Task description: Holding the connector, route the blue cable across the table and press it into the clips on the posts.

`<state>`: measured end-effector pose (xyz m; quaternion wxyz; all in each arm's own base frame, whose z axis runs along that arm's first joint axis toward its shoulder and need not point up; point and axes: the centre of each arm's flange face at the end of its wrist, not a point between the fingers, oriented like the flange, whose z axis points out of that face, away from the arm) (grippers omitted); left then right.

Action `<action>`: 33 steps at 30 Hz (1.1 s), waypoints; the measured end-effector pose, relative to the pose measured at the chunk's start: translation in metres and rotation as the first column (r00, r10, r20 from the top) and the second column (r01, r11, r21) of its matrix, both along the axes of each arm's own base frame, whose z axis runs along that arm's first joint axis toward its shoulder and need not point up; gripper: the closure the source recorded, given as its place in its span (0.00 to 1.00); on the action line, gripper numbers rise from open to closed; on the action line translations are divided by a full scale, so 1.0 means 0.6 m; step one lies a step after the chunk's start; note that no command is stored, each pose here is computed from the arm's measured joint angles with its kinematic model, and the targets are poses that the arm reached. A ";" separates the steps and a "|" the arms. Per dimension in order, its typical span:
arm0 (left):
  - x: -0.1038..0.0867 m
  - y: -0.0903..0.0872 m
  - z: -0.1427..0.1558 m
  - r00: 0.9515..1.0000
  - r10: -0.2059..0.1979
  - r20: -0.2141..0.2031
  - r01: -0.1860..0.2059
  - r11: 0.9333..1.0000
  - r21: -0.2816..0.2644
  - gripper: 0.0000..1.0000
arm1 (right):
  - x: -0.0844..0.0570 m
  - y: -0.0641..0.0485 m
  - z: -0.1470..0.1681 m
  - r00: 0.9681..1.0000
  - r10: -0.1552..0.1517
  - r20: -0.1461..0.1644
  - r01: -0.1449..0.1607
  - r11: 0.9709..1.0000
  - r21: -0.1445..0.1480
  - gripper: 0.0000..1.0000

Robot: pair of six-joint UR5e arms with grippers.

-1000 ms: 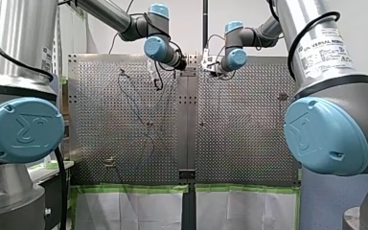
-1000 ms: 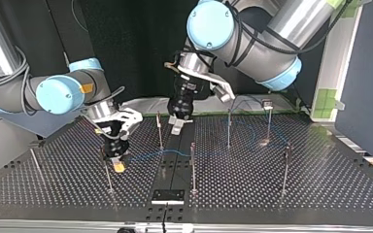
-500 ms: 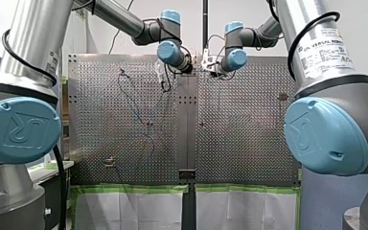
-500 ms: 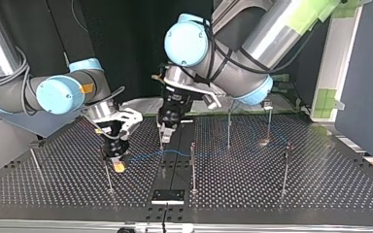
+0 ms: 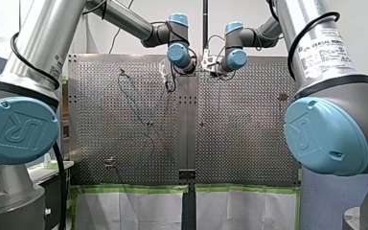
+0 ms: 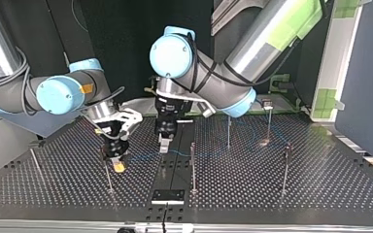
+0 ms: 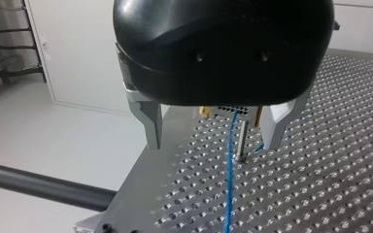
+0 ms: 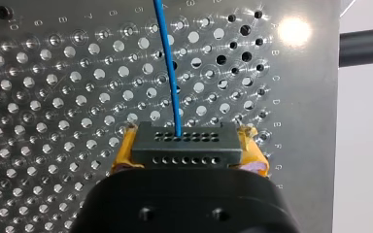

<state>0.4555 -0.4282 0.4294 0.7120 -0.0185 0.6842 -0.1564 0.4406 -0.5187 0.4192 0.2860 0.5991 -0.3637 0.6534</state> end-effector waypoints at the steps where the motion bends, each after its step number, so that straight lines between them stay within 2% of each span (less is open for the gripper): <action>1: 0.001 0.000 0.000 1.000 0.006 0.001 -0.006 1.000 0.000 0.00 | 0.000 0.000 0.000 1.000 0.000 0.000 0.000 1.000 0.000 1.00; 12: 0.041 -0.021 -0.034 0.998 0.067 -0.016 -0.066 0.997 0.033 0.00 | 0.002 0.001 -0.001 1.000 0.002 -0.001 -0.002 1.000 0.001 1.00; 19: 0.077 -0.030 -0.058 0.994 0.106 -0.002 -0.106 0.994 0.024 0.00 | 0.001 0.000 -0.001 1.000 0.001 0.000 -0.001 1.000 0.001 1.00; 26: 0.091 -0.028 -0.047 0.992 0.126 0.020 -0.126 0.992 0.005 0.00 | 0.002 0.001 -0.002 1.000 0.003 -0.001 -0.003 1.000 0.002 1.00; 33: 0.102 -0.017 -0.046 0.989 0.145 0.024 -0.145 0.989 0.000 0.00 | 0.003 0.002 -0.002 1.000 0.005 -0.001 -0.005 1.000 0.002 1.00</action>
